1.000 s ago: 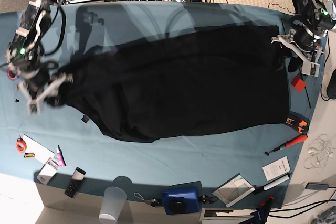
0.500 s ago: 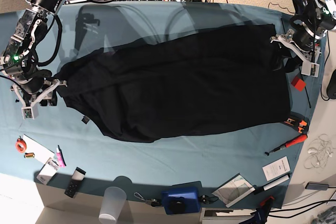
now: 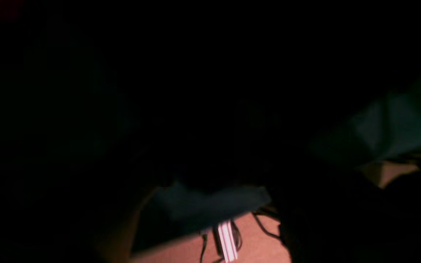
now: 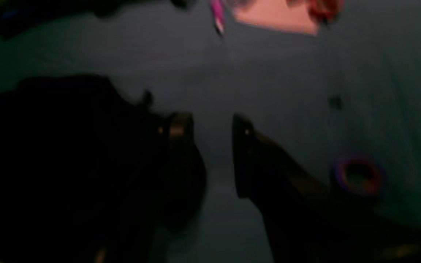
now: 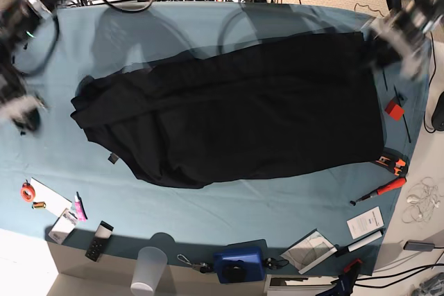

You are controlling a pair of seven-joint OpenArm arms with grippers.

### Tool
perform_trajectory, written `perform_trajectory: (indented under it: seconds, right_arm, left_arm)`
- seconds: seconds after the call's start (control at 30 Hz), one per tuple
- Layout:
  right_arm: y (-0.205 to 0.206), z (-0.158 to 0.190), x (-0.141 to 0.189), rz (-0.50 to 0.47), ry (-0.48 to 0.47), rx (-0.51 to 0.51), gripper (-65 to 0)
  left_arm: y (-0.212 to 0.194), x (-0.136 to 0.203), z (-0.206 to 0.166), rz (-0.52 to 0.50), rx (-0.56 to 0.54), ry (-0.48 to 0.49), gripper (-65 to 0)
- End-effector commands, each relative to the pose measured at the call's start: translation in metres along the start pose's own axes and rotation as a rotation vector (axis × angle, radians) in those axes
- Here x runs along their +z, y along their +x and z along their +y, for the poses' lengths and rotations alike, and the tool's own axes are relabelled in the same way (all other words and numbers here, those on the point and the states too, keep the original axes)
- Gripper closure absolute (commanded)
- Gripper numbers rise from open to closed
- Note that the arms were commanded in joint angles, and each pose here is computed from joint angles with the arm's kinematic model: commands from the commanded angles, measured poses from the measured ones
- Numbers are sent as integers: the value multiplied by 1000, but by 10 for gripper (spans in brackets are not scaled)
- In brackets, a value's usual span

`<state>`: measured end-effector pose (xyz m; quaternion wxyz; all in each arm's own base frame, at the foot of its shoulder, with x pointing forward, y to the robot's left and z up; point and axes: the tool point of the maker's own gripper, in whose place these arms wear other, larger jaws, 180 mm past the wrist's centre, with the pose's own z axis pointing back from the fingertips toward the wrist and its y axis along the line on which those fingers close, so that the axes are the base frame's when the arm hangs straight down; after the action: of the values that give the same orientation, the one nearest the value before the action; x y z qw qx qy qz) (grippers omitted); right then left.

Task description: Layout the t-shirt on the table in an organized manner, then fold the t-shirt properly

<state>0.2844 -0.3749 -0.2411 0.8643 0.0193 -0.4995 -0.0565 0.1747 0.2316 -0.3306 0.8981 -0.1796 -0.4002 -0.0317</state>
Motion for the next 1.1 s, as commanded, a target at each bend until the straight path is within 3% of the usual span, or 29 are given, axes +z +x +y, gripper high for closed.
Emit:
perform_trajectory:
  seconds: [0.0, 0.27, 0.5, 0.8, 0.9, 1.07]
  right_arm:
    - [13, -2, 8, -50, 9, 17, -189]
    - [-63, 17, 12, 105, 61, -11, -189]
    - [-115, 38, -14, 185, 116, -92, -189]
    - [-119, 46, -32, 176, 164, -128, -192]
    - [-116, 46, -33, 160, 166, -132, -262]
    - [-103, 41, -36, 98, 141, -117, -272]
  left_arm:
    - [6, 9, 3, -27, -11, 12, -242]
    - [-19, 31, 15, 36, 24, 70, -242]
    - [-17, 31, 14, 24, 25, 67, -242]
    - [-16, 30, 14, 21, 24, 66, -242]
    - [-13, 30, 14, 8, 24, 66, -242]
    - [-11, 30, 14, -5, 24, 66, -242]
